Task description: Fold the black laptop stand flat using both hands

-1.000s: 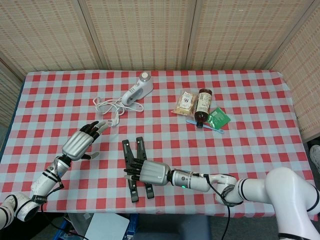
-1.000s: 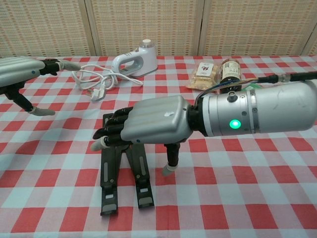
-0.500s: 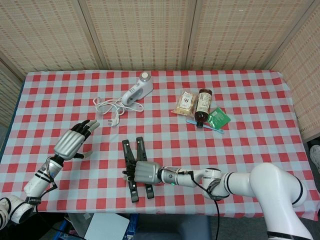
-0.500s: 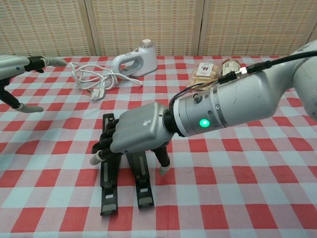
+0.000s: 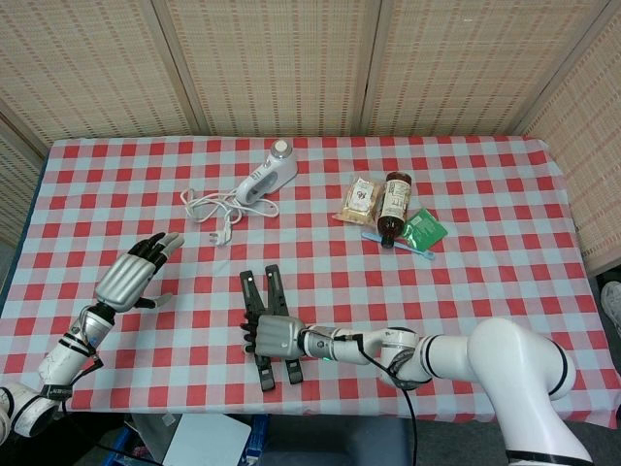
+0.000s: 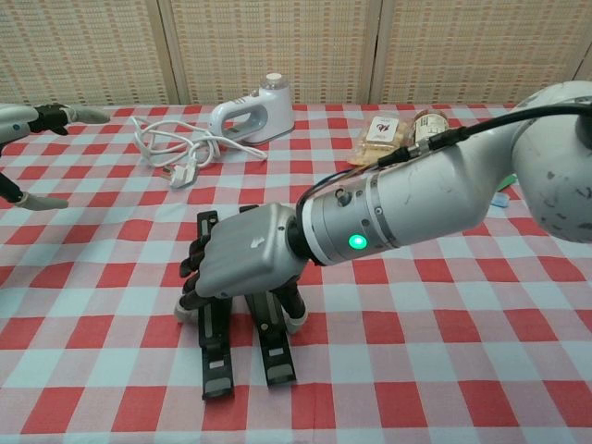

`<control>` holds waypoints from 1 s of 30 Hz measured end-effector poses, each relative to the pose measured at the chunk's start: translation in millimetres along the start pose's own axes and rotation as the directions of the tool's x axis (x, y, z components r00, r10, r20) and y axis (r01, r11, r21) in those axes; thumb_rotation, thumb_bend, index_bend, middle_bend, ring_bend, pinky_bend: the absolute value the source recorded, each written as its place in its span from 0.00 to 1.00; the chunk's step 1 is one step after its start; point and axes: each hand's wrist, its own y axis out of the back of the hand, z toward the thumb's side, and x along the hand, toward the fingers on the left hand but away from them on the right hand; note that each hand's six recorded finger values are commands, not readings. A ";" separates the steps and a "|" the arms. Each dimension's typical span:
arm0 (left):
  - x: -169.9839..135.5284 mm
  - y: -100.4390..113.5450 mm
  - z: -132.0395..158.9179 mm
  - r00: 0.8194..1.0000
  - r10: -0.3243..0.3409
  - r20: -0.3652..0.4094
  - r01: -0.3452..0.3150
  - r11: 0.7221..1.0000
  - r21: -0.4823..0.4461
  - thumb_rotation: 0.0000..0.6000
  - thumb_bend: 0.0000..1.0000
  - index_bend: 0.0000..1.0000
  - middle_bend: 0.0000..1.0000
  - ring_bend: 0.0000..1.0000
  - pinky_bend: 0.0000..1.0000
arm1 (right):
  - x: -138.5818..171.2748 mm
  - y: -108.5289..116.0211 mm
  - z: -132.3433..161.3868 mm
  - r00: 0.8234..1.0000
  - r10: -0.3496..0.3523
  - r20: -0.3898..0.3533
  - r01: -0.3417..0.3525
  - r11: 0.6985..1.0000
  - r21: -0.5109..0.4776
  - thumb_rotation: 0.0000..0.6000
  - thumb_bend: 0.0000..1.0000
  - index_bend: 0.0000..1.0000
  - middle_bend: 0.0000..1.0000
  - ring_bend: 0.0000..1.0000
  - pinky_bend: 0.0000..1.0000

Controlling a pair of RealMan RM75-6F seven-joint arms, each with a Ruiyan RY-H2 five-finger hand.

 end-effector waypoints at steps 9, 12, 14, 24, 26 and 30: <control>1.3 -4.0 1.3 1.000 -0.006 0.005 0.006 1.000 0.001 1.00 0.22 0.00 0.00 0.00 0.15 | 1.7 -0.2 -4.0 0.996 -0.084 0.027 0.084 0.996 -0.007 1.00 0.26 0.47 0.42 0.08 0.00; 2.2 -3.3 1.7 1.000 -0.004 0.006 0.004 1.000 0.003 1.00 0.22 0.00 0.00 0.00 0.15 | 3.1 -4.0 -5.6 0.996 -0.088 0.034 0.088 0.996 -0.003 1.00 0.22 0.33 0.28 0.05 0.00; 2.7 -1.6 1.7 1.000 0.000 0.005 0.000 1.000 0.000 1.00 0.22 0.00 0.00 0.00 0.15 | 4.1 -4.3 -6.9 0.995 -0.087 0.041 0.087 0.996 -0.004 1.00 0.16 0.10 0.12 0.01 0.00; -4.7 14.7 -6.0 0.998 0.036 -0.045 -0.036 0.999 -0.015 1.00 0.22 0.00 0.00 0.00 0.15 | 44.9 2.7 -26.1 0.971 -0.144 0.192 0.162 0.983 -0.082 1.00 0.11 0.00 0.00 0.00 0.00; -9.7 18.0 -9.5 0.996 0.045 -0.074 -0.047 0.999 -0.023 1.00 0.22 0.00 0.00 0.00 0.15 | 61.0 2.1 -33.3 0.958 -0.153 0.243 0.181 0.978 -0.099 1.00 0.11 0.00 0.00 0.00 0.00; -24.7 25.6 -19.7 0.987 0.076 -0.142 -0.081 0.996 -0.028 1.00 0.22 0.00 0.00 0.00 0.15 | 107.4 -5.0 -50.5 0.910 -0.157 0.384 0.223 0.966 -0.133 1.00 0.14 0.00 0.05 0.00 0.00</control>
